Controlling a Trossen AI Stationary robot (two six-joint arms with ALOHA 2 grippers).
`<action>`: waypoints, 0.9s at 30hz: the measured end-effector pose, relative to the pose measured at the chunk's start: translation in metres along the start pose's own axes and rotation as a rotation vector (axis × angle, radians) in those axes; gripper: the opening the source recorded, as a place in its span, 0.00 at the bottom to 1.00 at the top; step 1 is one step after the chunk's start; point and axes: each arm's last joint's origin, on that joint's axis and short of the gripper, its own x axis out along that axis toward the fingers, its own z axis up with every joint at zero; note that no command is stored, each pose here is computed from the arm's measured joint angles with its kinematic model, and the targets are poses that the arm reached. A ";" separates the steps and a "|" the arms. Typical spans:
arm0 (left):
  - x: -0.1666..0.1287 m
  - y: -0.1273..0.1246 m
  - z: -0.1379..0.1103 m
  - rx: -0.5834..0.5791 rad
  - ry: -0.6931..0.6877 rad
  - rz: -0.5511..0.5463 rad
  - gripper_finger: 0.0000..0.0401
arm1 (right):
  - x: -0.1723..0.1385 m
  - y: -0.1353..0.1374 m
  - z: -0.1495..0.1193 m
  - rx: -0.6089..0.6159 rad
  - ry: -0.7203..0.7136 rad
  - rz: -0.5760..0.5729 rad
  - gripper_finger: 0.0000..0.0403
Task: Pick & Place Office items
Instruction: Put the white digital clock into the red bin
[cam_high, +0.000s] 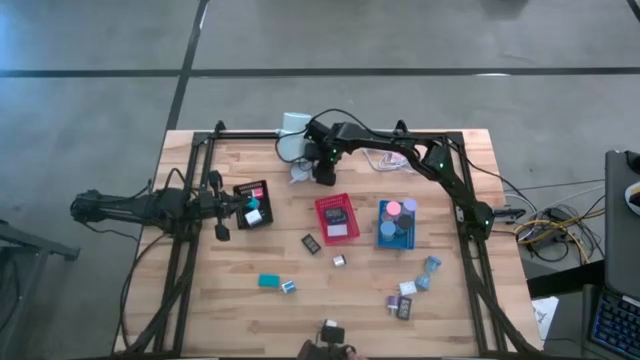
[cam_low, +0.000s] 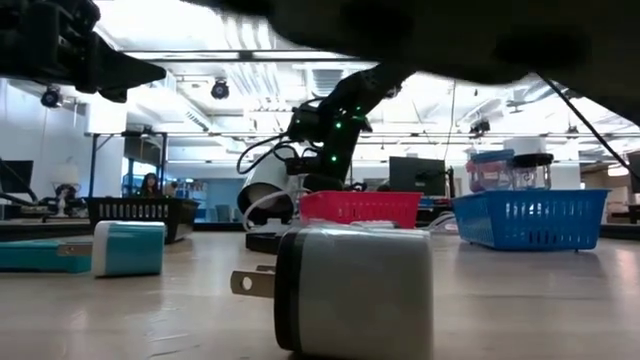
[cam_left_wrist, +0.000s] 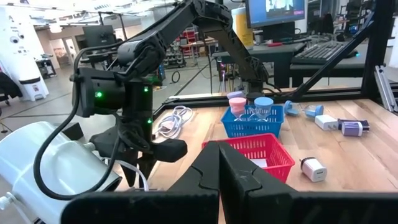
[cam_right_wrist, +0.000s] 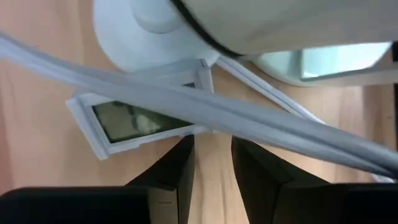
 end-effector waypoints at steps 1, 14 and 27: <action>0.000 0.000 0.000 0.000 0.001 0.000 0.00 | 0.000 0.000 0.000 -0.001 0.001 0.002 0.25; 0.001 -0.001 -0.003 -0.005 -0.007 0.001 0.00 | -0.033 0.001 0.003 0.074 -0.033 0.142 0.28; 0.001 -0.001 -0.003 -0.009 -0.008 0.002 0.00 | -0.027 0.004 0.008 0.098 -0.073 0.129 0.28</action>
